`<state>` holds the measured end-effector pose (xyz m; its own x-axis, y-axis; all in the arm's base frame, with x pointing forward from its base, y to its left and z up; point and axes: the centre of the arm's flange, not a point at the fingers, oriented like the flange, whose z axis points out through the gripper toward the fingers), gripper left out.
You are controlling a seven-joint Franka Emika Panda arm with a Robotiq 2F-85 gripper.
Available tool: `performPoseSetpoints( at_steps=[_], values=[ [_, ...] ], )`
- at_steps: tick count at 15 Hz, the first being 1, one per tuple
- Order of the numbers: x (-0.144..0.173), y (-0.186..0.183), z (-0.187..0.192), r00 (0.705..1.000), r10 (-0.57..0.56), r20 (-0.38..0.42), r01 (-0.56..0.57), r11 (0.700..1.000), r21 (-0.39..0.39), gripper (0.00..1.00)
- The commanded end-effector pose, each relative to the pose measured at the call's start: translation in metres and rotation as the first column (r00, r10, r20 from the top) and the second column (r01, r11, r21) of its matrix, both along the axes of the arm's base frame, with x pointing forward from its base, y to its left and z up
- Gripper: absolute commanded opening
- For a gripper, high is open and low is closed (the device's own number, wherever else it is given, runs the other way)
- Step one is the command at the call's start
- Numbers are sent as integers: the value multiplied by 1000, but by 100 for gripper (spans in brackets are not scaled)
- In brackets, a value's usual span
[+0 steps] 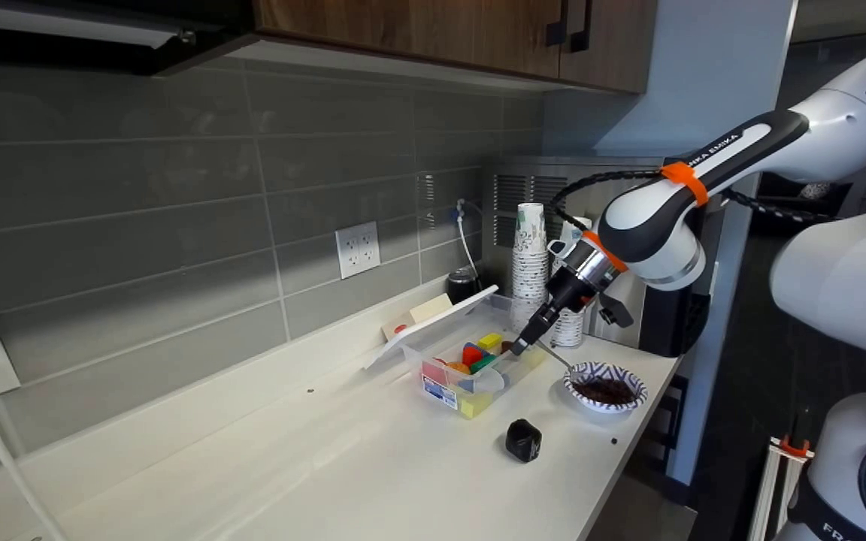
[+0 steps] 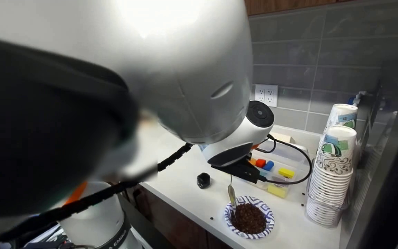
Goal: Use the spatula to stir the contents in the bowl
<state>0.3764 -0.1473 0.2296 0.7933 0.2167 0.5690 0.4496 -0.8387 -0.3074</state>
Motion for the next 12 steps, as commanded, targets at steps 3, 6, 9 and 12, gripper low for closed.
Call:
performPoseSetpoints(
  at_steps=[3,6,9,12],
  values=[
    [-2,-2,-4,994,-21,106,16,999,40,1],
    [0,-11,-3,987,-34,157,29,999,35,1],
    [-2,-19,-5,980,-46,195,42,999,25,1],
    [-6,-27,-4,975,-46,219,46,999,7,1]
  ],
)
